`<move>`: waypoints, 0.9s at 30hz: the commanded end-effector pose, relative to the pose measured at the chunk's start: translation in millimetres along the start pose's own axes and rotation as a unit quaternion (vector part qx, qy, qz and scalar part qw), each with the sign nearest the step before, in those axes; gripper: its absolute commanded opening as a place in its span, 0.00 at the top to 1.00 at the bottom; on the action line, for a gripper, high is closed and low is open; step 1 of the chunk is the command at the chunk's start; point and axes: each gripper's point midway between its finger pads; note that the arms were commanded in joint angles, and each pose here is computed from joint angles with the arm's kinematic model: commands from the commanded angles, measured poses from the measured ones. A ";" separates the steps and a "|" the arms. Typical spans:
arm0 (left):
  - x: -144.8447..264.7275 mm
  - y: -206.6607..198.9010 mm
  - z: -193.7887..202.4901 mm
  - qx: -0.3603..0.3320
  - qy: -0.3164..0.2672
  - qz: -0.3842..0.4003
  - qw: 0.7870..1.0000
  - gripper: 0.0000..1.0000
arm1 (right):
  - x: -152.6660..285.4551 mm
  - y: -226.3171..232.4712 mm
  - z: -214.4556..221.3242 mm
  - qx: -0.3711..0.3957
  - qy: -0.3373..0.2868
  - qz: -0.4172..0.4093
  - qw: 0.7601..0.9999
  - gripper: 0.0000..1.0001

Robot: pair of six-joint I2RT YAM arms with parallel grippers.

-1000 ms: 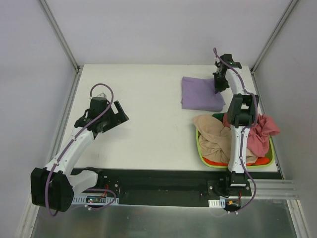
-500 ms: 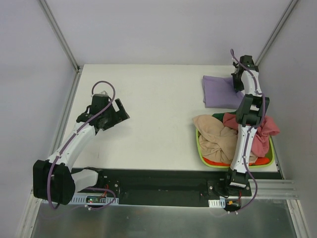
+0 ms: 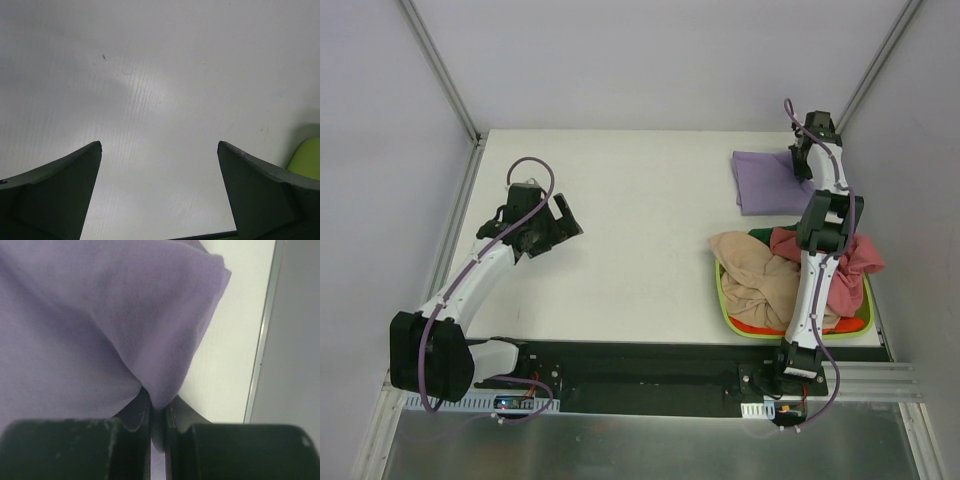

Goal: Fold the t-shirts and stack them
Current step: Put the neatly folded tshirt into the corner of the board with the right arm

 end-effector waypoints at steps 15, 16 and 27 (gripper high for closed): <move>22.4 -20.0 -5.9 0.005 -0.012 0.052 0.999 0.01 | 99.3 -48.2 -36.2 -0.071 -0.069 0.029 0.995 0.08; 24.9 -20.6 -4.5 0.005 -0.013 0.056 0.998 0.01 | 113.8 -49.4 -40.5 -0.074 -0.080 0.025 0.994 0.02; 55.0 -14.5 6.5 -0.008 -0.043 0.074 0.996 0.01 | 253.2 17.7 -18.4 -0.148 -0.167 -0.123 0.967 0.04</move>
Point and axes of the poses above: each gripper's point midway between its finger pads, its own x axis back along the fingers, its own y axis along the line the jaws close on, z = x × y, and after that the axes turned 4 degrees about -x, right-handed
